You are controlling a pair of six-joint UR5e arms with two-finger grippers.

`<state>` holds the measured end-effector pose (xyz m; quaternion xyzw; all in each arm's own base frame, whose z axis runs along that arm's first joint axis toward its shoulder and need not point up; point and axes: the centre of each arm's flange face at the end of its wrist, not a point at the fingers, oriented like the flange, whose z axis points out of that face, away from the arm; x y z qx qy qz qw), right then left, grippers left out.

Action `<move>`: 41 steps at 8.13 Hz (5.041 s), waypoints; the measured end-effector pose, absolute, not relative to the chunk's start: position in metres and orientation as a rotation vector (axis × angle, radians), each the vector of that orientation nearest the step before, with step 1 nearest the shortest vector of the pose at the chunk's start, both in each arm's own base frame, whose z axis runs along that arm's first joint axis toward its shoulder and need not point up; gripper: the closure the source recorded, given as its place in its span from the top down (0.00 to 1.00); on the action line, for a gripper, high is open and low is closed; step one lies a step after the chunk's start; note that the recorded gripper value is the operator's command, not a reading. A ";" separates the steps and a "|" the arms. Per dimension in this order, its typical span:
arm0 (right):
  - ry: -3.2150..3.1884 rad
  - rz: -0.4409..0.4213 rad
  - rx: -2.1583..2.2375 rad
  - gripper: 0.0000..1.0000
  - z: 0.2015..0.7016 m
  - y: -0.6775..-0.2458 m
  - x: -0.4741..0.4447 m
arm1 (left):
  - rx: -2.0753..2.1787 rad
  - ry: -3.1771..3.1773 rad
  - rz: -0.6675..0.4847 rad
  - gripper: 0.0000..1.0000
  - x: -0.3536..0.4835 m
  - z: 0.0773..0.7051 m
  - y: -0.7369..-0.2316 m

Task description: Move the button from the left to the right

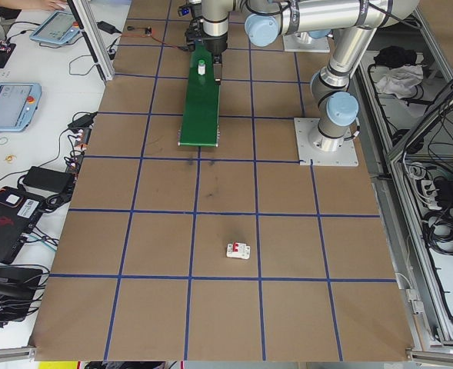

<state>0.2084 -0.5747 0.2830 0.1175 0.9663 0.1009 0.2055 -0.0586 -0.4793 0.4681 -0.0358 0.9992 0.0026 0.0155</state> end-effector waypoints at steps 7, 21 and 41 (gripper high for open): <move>2.745 0.267 0.358 0.70 0.265 -0.584 0.204 | -0.090 3.106 0.000 1.00 -0.063 0.466 -0.479; 3.171 0.012 0.098 0.00 0.448 -0.593 -0.094 | -0.092 3.099 0.007 1.00 -0.056 0.465 -0.479; 3.202 0.341 -0.203 1.00 0.233 -0.532 -0.396 | -0.102 3.096 0.009 1.00 -0.052 0.465 -0.479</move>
